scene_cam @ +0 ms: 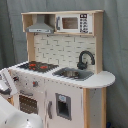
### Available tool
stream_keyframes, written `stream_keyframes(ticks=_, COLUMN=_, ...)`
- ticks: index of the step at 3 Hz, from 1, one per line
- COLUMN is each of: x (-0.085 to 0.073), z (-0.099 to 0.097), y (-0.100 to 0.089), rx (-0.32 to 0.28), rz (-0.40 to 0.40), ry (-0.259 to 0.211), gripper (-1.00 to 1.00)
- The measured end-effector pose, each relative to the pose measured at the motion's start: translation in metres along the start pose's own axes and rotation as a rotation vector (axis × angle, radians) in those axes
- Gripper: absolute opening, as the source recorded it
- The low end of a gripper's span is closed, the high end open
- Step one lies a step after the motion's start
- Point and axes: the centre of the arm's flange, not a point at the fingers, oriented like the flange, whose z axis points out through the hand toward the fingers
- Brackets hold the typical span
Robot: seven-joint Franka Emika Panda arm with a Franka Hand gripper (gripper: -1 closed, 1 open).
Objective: Play with the kitchen
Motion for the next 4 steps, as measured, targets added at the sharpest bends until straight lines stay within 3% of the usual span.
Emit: stream_keyframes(ticks=4, x=0.0005, z=-0.0001, y=-0.0005, rx=-0.015, rz=-0.468, ry=0.006, gripper=-1.00)
